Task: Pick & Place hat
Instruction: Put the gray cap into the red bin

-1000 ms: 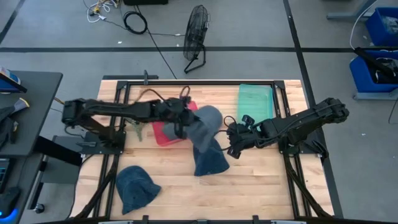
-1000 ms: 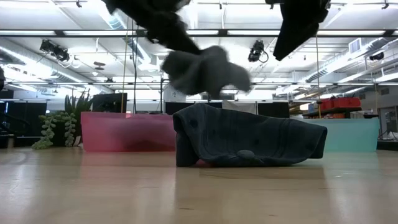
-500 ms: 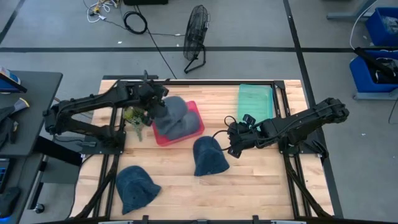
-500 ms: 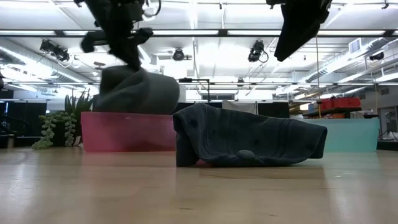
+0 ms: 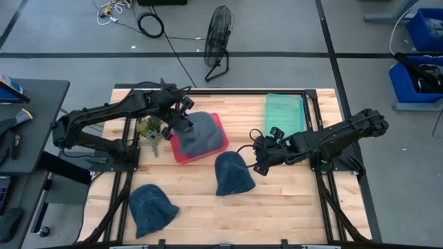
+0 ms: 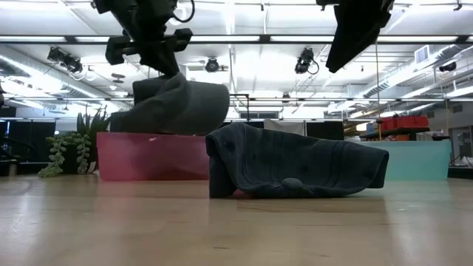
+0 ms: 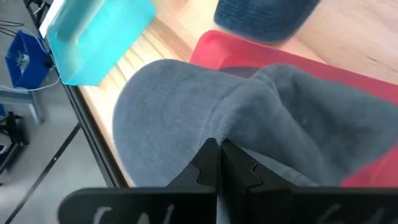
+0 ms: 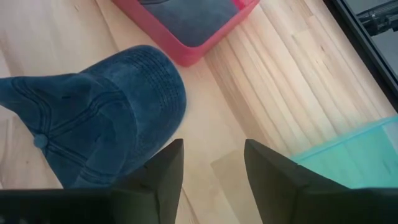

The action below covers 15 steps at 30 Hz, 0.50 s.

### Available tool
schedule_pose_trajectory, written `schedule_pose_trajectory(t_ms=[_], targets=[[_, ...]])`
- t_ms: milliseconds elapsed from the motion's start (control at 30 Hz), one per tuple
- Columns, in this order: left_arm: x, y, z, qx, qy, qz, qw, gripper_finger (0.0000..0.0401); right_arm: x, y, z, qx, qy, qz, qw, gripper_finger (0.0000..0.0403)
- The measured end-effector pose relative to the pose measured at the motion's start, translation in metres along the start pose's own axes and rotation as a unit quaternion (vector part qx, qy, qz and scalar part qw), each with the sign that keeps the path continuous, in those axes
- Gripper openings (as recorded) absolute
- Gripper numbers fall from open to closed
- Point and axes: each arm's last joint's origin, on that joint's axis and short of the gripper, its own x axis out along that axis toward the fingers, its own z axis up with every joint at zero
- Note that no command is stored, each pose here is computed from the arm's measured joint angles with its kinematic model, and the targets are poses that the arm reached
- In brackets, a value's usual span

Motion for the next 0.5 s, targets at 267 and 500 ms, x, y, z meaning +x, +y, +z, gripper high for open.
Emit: schedule_pose_trajectory(t_ms=[267, 500], targets=[[0.003, -0.003, 0.006, -0.041, -0.047, -0.033, 0.998, 0.0005, 0.0, 0.0, 0.0, 0.0, 0.0, 0.0, 1.0, 0.0173], [0.024, -0.004, 0.006, -0.05, -0.035, -0.066, 0.996, 0.0005, 0.0, 0.0, 0.0, -0.001, 0.0, 0.0, 1.0, 0.0173]])
